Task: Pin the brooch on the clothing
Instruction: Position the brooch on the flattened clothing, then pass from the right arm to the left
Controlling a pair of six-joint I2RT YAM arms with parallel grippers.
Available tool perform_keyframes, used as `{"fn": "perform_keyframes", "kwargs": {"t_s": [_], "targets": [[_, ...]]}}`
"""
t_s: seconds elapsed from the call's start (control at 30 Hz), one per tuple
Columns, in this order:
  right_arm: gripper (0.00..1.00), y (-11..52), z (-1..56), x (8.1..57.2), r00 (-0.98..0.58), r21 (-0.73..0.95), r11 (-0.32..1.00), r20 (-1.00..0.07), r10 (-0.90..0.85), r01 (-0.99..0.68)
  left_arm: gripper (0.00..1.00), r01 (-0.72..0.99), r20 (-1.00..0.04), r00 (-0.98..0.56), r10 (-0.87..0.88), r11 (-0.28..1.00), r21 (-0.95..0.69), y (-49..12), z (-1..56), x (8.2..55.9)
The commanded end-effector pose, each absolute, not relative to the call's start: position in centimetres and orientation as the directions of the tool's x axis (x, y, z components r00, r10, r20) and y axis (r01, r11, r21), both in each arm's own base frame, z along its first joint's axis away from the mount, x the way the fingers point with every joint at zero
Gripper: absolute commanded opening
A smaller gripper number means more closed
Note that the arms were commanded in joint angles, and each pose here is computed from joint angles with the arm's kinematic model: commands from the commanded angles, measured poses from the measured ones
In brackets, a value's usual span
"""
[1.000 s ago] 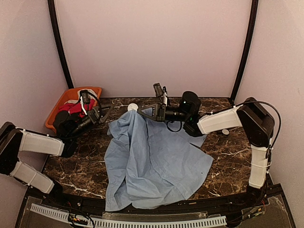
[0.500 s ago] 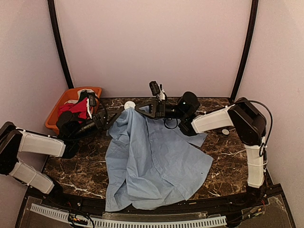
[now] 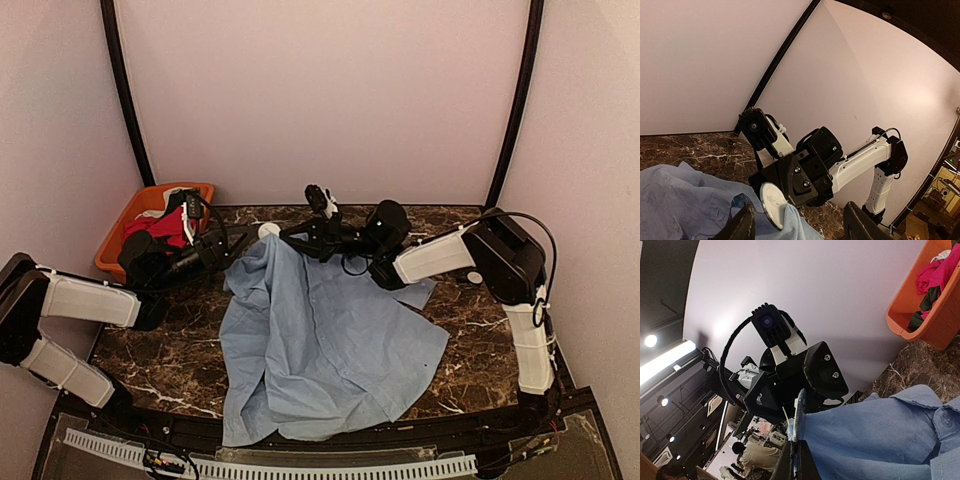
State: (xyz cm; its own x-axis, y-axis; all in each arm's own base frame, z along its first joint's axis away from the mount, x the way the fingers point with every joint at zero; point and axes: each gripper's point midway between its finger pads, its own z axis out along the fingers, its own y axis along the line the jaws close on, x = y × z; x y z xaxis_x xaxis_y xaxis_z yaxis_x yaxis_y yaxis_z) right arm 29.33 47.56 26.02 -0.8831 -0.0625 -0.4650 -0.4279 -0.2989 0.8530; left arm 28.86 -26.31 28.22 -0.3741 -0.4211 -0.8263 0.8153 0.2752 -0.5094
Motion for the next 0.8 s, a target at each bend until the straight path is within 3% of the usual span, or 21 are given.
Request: {"fn": "perform_keyframes", "kwargs": {"t_s": [0.0,0.27,0.53,0.77], "targets": [[0.00,45.5,31.4,27.7,-0.766,0.657,-0.478,-0.641,0.055,-0.584,0.60,0.825,-0.836,-0.321,-0.445,0.302,-0.478,-25.7,29.6,28.6],[0.00,45.4,31.6,27.8,-0.766,0.656,-0.479,-0.641,0.056,-0.584,0.59,0.779,-0.828,-0.283,-0.485,0.387,-0.493,-24.1,29.6,29.2],[0.00,45.9,31.3,27.7,-0.743,0.655,-0.448,-0.668,0.032,-0.609,0.58,0.774,-0.818,-0.332,-0.469,0.361,-0.521,-24.8,28.9,29.3],[0.00,46.1,31.1,27.4,-0.657,0.611,-0.358,-0.754,0.007,-0.706,0.58,0.786,-0.799,-0.381,-0.465,0.293,-0.545,-25.7,28.1,29.0]]}}
